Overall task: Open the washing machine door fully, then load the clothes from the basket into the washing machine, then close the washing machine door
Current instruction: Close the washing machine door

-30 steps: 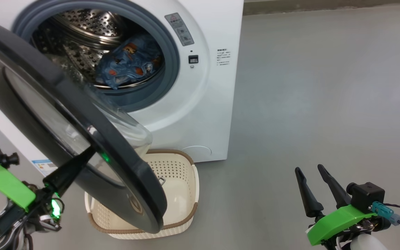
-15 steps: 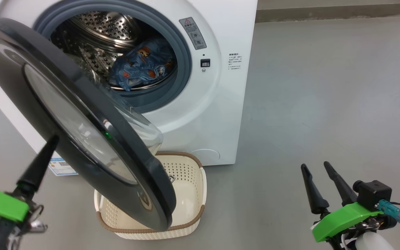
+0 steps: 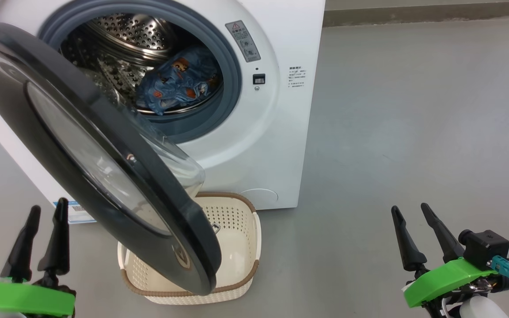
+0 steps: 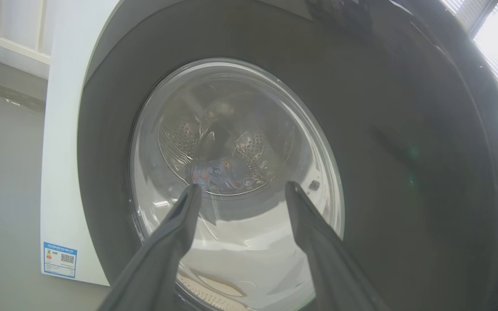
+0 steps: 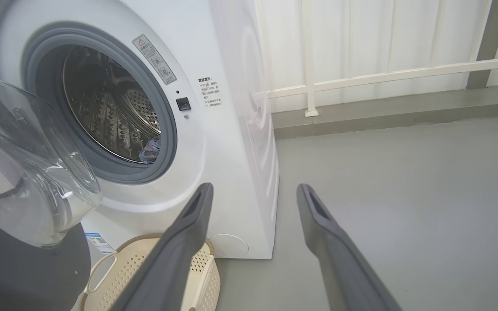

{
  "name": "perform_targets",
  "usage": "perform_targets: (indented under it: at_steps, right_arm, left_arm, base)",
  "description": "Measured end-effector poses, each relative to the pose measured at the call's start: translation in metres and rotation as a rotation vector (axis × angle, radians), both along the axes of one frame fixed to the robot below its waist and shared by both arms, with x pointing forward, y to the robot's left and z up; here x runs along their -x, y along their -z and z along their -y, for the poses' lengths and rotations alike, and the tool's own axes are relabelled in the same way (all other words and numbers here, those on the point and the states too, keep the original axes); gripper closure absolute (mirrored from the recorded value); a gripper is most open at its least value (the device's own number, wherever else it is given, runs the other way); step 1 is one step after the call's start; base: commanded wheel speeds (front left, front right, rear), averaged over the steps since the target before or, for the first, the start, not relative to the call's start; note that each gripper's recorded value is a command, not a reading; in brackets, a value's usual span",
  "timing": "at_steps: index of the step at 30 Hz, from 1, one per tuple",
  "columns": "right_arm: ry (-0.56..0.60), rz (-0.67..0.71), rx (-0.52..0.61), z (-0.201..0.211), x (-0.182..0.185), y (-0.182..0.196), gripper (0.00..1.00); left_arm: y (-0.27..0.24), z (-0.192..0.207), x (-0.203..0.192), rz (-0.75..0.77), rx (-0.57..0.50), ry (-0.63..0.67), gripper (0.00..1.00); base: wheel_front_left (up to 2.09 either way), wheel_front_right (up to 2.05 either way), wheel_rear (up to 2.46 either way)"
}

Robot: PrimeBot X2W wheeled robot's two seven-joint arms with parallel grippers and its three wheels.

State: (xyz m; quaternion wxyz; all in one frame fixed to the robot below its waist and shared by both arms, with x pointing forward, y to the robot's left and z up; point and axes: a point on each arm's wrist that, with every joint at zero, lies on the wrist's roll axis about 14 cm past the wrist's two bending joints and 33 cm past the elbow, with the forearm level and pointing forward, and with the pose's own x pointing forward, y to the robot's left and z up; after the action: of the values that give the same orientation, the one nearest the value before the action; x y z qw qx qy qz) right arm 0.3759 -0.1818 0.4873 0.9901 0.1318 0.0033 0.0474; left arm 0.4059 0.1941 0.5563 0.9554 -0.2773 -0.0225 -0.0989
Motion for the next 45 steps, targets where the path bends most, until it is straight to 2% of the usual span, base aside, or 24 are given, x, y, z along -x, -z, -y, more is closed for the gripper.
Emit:
perform_targets:
  at_steps: [5,10,14,23,45]
  right_arm:
    - [0.003,0.002,0.000,0.001,0.002,-0.001,0.00]
    - [0.006,0.005,-0.001,0.002,0.002,-0.001,0.00]
    - [0.007,0.004,0.000,0.002,0.002,-0.001,0.00]
    - [0.001,0.011,0.006,0.001,0.001,-0.003,0.00]
    - [-0.025,0.017,0.029,-0.003,0.000,-0.005,0.00]
  left_arm:
    - [0.020,-0.009,0.002,0.033,-0.088,-0.079,0.00]
    - [0.041,-0.001,0.004,0.009,-0.195,-0.063,0.00]
    - [0.047,0.000,0.005,0.001,-0.235,-0.062,0.00]
    - [0.047,-0.001,0.010,0.014,-0.265,-0.106,0.00]
    - [0.048,0.002,0.018,0.017,-0.280,-0.118,0.00]
  base:
    - [0.00,0.00,0.00]
    - [0.00,0.00,0.00]
    - [0.00,0.00,0.00]
    - [0.00,0.00,0.00]
    - [0.00,0.00,0.00]
